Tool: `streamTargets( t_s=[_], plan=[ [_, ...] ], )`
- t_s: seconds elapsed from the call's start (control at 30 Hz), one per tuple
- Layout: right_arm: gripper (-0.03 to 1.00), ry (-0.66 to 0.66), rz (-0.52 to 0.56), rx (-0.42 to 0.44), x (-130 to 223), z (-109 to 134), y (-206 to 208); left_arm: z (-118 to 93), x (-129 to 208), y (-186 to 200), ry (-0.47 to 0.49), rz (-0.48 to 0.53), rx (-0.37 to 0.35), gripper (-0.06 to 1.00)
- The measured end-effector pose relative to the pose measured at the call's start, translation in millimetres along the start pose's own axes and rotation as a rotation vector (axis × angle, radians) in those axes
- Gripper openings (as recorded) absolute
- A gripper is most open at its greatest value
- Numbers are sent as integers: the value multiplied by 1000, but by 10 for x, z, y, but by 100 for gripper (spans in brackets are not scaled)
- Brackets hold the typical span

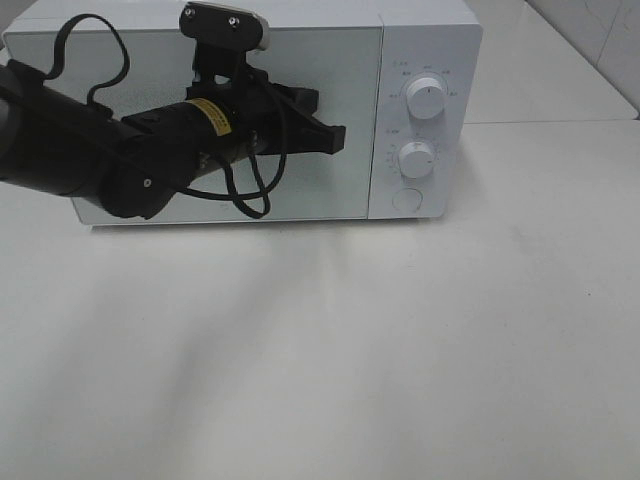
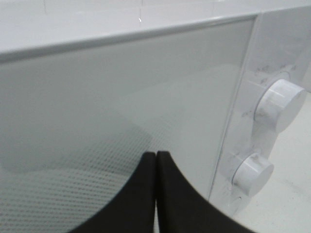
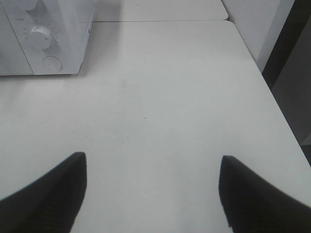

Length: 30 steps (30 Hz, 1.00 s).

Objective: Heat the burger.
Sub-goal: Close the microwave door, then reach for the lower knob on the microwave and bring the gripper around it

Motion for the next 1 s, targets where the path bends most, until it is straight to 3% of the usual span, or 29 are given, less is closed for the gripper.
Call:
streamTargets(
  t_s=[0.4, 0.77, 0.97, 1.0],
  plan=[
    [73, 0, 0, 0, 0, 0, 0, -280, -81, -229, -34, 8, 58, 0],
    [73, 1, 0, 1, 0, -1, 0, -522, -295, -216, 34, -33, 69, 0],
    [73, 1, 0, 1, 0, -1, 0, -784, -426, -31, 42, 70, 124, 0],
    [73, 1, 0, 1, 0, -1, 0, -864, -414, 66, 35, 143, 147, 12]
  ],
)
Point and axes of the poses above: a point on each arm's last joint axis where the gripper is mounted, y pointing back along that axis away from the gripper, z along the wrist's bending axis when the last joint is at zero, x = y × z, the point moved 9 cm from there along -y, pointing out along that axis toward the gripper, and after that the axes turned 7 degrees about -y, right-handed, at the moved point
